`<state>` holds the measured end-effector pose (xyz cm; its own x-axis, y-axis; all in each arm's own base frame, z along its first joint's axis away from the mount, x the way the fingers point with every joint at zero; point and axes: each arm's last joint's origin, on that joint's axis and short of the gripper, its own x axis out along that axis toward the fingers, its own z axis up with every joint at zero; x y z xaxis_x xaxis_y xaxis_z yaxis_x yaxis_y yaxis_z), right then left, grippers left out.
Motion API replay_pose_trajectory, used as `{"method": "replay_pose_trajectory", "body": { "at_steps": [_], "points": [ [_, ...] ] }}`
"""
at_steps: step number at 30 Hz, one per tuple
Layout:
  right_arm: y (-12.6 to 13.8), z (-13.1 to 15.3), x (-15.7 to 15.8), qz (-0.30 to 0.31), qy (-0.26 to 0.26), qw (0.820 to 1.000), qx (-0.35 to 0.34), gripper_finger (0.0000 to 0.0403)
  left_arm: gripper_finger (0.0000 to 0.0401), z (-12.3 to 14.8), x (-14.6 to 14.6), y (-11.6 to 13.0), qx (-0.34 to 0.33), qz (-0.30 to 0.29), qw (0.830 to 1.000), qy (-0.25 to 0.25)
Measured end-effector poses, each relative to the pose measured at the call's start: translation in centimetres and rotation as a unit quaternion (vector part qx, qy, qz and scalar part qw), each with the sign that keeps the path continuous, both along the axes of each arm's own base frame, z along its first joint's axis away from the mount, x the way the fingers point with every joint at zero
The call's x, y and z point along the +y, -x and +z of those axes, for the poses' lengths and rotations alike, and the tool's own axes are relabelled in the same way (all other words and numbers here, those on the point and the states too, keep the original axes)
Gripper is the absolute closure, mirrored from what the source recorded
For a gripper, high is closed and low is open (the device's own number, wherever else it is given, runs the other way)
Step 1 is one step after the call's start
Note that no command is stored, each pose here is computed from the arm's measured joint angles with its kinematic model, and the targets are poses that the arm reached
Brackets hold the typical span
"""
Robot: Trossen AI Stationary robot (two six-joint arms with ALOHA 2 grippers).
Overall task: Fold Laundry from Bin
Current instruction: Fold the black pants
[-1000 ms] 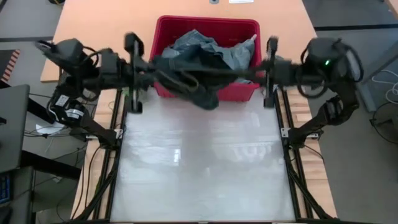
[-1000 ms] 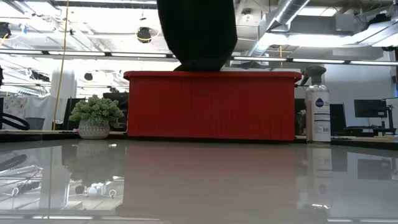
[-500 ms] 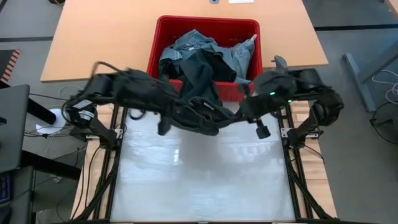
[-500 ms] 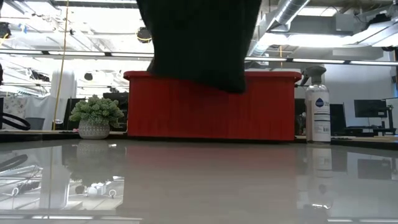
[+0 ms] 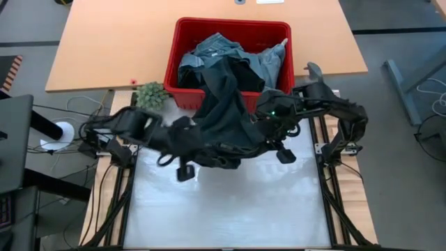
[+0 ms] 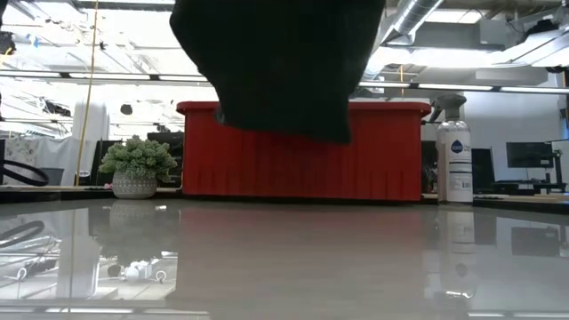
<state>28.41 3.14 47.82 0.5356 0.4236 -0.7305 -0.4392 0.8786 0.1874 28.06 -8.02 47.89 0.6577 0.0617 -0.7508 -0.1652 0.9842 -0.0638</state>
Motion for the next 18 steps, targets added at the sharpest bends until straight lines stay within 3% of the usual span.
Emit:
{"method": "replay_pose_trajectory", "body": {
  "at_steps": [6, 10, 18],
  "points": [
    [-2.0, -0.3, 3.2, -0.011, -0.044, 0.999, -0.009, 0.0369, 0.0401, 0.7, -3.8, 3.6, -0.024, 0.033, 0.999, -0.015],
    [-2.9, -1.1, 6.1, 0.010, -0.031, 0.999, -0.014, 0.0369, 0.0401, 0.8, -6.1, 4.9, -0.057, 0.045, 0.997, -0.031],
    [-4.9, -3.1, 6.8, 0.067, -0.049, 0.996, 0.019, 0.0369, 0.0401, -1.8, -8.9, 4.9, -0.056, 0.086, 0.994, -0.027]
  ]
}}
